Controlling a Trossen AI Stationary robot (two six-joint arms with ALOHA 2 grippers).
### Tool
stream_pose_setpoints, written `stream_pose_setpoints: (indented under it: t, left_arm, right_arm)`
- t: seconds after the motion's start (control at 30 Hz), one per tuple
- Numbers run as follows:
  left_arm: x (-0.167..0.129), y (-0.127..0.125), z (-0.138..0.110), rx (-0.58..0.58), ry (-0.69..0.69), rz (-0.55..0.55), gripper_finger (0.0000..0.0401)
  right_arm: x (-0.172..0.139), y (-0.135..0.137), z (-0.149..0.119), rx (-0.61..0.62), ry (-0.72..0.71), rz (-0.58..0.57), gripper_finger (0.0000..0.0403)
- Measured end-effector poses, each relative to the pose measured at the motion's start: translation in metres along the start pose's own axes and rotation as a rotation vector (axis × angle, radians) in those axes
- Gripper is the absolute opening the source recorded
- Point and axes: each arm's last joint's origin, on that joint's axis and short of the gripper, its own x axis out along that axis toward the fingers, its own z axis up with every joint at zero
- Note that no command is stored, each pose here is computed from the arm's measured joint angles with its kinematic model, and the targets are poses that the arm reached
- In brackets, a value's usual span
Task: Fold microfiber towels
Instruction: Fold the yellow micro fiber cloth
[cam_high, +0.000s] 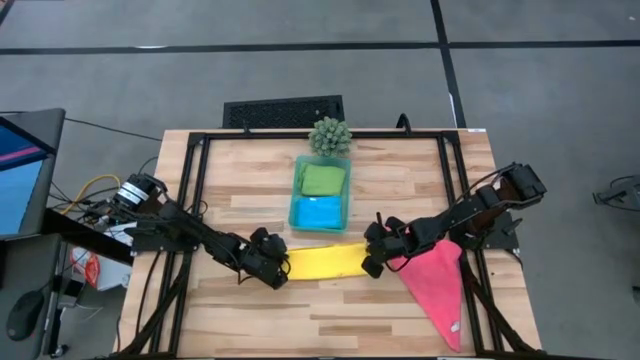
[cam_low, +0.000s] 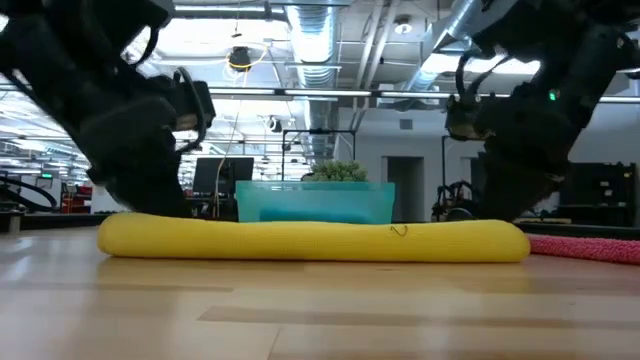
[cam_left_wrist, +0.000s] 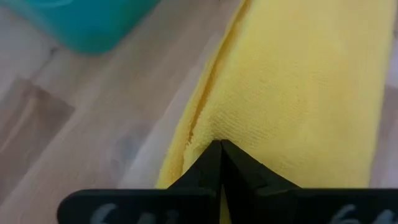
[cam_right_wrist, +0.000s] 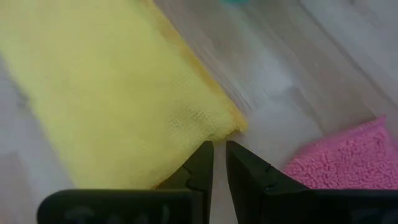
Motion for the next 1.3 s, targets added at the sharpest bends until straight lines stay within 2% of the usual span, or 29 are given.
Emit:
stream_pose_setpoints:
  t: [0.2,0.3,0.37,0.57,0.7,0.87,1.0,1.13,1.3]
  left_arm:
    - [-0.035,-0.01,0.032,-0.042,-0.057,-0.103,0.0]
    - [-0.049,-0.009,0.039,-0.067,-0.104,-0.114,0.0]
    - [-0.053,-0.014,0.042,-0.088,-0.139,-0.148,0.0]
    - [-0.039,-0.034,0.024,-0.01,-0.166,-0.187,0.0]
    - [-0.018,-0.036,0.006,0.005,-0.098,-0.137,0.0]
    - [0.001,-0.037,-0.011,0.022,-0.007,-0.125,0.0]
    - [0.006,-0.037,-0.017,0.004,-0.003,-0.088,0.0]
    - [0.007,-0.036,-0.019,0.006,-0.003,-0.068,0.0]
    - [-0.009,-0.035,-0.012,-0.015,0.016,-0.105,0.0]
  right_arm:
    - [-0.03,0.016,0.014,0.048,-0.155,0.11,0.0067]
    - [-0.039,0.031,0.013,0.021,-0.254,0.189,0.0067]
    - [-0.036,0.037,0.007,-0.002,-0.253,0.205,0.0067]
    - [-0.003,0.049,-0.021,-0.015,-0.153,0.163,0.0067]
    - [0.012,0.051,-0.035,0.015,-0.102,0.136,0.0067]
    - [0.015,0.056,-0.041,0.044,-0.099,0.148,0.0067]
    - [0.013,0.058,-0.045,0.049,-0.091,0.161,0.0067]
    - [0.011,0.059,-0.048,0.043,-0.083,0.17,0.0067]
    - [0.003,0.062,-0.048,0.039,-0.081,0.206,0.0067]
